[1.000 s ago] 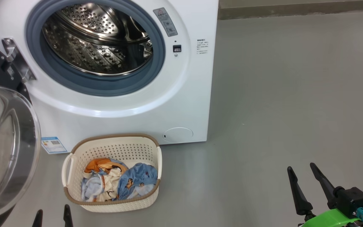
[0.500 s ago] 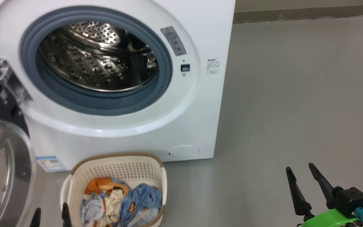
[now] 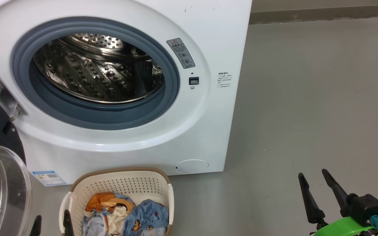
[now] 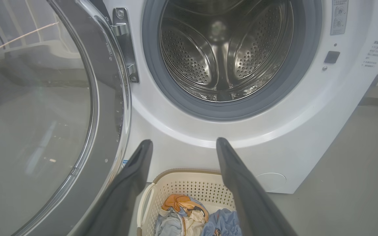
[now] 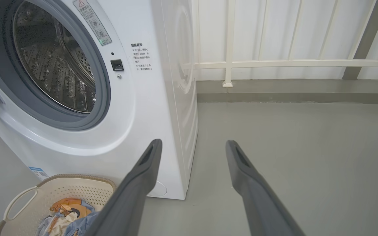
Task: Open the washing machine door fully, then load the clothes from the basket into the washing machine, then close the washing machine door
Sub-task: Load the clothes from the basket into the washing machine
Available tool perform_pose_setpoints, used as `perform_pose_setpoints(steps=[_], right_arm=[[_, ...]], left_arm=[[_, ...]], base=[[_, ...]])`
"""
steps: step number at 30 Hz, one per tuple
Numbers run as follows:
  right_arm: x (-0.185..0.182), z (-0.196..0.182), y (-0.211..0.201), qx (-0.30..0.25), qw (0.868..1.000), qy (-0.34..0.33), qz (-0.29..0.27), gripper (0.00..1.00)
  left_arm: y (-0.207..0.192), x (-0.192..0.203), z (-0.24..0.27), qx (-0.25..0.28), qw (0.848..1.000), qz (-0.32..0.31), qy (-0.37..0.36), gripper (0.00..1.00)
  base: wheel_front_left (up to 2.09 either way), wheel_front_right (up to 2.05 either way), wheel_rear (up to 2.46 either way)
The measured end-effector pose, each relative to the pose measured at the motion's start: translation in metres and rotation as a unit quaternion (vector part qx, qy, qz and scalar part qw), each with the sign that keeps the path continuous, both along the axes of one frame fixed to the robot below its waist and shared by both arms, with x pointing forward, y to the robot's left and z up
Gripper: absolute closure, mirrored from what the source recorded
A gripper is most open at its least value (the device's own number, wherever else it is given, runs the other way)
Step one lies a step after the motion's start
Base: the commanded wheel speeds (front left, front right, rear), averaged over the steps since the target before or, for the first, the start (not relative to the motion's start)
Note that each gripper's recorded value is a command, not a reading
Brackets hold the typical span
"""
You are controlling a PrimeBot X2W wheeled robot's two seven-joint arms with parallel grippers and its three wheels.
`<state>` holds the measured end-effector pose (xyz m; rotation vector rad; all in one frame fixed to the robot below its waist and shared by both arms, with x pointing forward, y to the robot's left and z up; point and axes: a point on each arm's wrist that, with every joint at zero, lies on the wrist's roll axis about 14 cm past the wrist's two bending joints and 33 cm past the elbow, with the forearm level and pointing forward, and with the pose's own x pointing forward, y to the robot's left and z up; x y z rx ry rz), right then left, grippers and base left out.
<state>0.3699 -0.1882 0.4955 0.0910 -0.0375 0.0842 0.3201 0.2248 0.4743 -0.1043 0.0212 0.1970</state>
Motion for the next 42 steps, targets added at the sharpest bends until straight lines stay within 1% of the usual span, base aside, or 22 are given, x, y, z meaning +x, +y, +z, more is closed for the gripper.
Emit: perform_pose_setpoints(steps=[17,29,42], right_arm=[[0.002,-0.007,0.000,0.000,1.000,0.010,0.000,0.00],[0.006,-0.016,0.000,0.000,1.000,0.023,0.000,0.00],[0.014,-0.026,0.000,0.001,0.999,0.037,-0.001,0.00]], left_arm=[[-0.002,0.001,-0.006,-0.003,1.000,-0.005,0.010,0.00],[-0.008,0.010,-0.012,-0.007,1.000,-0.016,0.018,0.00],[-0.013,0.026,-0.018,-0.026,0.999,-0.023,0.023,0.00]], base=[[0.00,0.00,0.00],[0.00,0.00,0.00],[0.00,0.00,0.00]])
